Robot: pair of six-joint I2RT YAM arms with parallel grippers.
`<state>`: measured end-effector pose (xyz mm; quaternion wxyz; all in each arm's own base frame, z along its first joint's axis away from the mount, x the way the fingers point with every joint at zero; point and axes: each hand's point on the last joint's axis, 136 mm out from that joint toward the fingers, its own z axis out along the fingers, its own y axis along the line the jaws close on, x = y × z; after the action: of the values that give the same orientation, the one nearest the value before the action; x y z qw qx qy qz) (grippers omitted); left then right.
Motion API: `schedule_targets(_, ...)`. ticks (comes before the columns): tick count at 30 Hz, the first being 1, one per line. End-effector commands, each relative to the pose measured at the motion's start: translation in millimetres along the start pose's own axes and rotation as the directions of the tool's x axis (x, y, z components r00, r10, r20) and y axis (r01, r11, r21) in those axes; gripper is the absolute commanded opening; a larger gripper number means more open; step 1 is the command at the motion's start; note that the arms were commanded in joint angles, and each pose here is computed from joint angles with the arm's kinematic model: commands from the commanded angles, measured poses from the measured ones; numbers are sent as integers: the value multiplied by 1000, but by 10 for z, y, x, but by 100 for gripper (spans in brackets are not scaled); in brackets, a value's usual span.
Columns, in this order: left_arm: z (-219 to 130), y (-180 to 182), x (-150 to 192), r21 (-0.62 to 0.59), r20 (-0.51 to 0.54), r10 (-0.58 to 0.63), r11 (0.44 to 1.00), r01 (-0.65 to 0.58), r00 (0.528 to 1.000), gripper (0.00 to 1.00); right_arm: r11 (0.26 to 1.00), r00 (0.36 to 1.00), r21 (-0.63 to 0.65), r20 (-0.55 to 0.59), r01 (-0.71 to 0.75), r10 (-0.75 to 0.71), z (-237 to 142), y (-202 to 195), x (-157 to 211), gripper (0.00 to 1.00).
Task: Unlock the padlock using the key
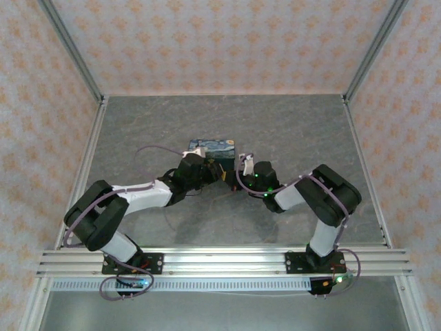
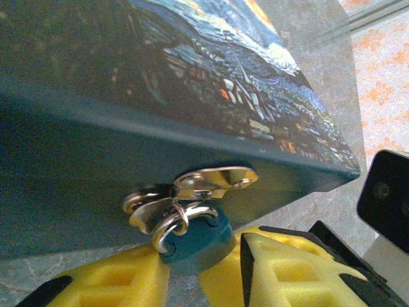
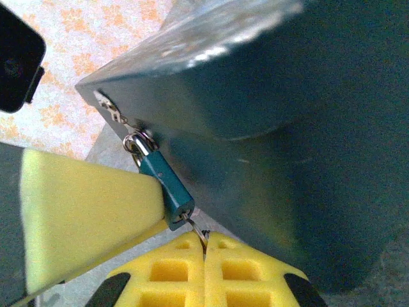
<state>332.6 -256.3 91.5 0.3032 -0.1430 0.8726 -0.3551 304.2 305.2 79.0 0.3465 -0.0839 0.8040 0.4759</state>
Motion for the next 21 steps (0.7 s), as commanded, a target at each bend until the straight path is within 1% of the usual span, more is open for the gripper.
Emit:
schedule_targets(1,4,-231,64,90,-24,11,996,-9,1000,40,996,995,2,47,-89,89,36,5,-78,0)
schedule_targets(3,-1,-211,54,84,-17,10,996,-9,1000,45,991,991,22,36,-133,132,41,-42,-38,0)
schedule_targets(6,-20,-217,25,87,-9,10,996,-9,1000,50,979,980,44,15,-198,197,53,-107,64,0)
schedule_targets(12,-137,-148,-63,73,14,-8,997,7,1000,62,968,970,61,-7,-242,243,76,-130,149,0)
schedule_targets(16,-275,17,-136,57,47,-50,997,48,998,66,967,968,65,-28,-246,248,98,-87,167,0)
schedule_targets(21,-372,171,-135,83,69,-114,991,108,991,65,958,958,56,-37,-282,284,106,-9,170,0)
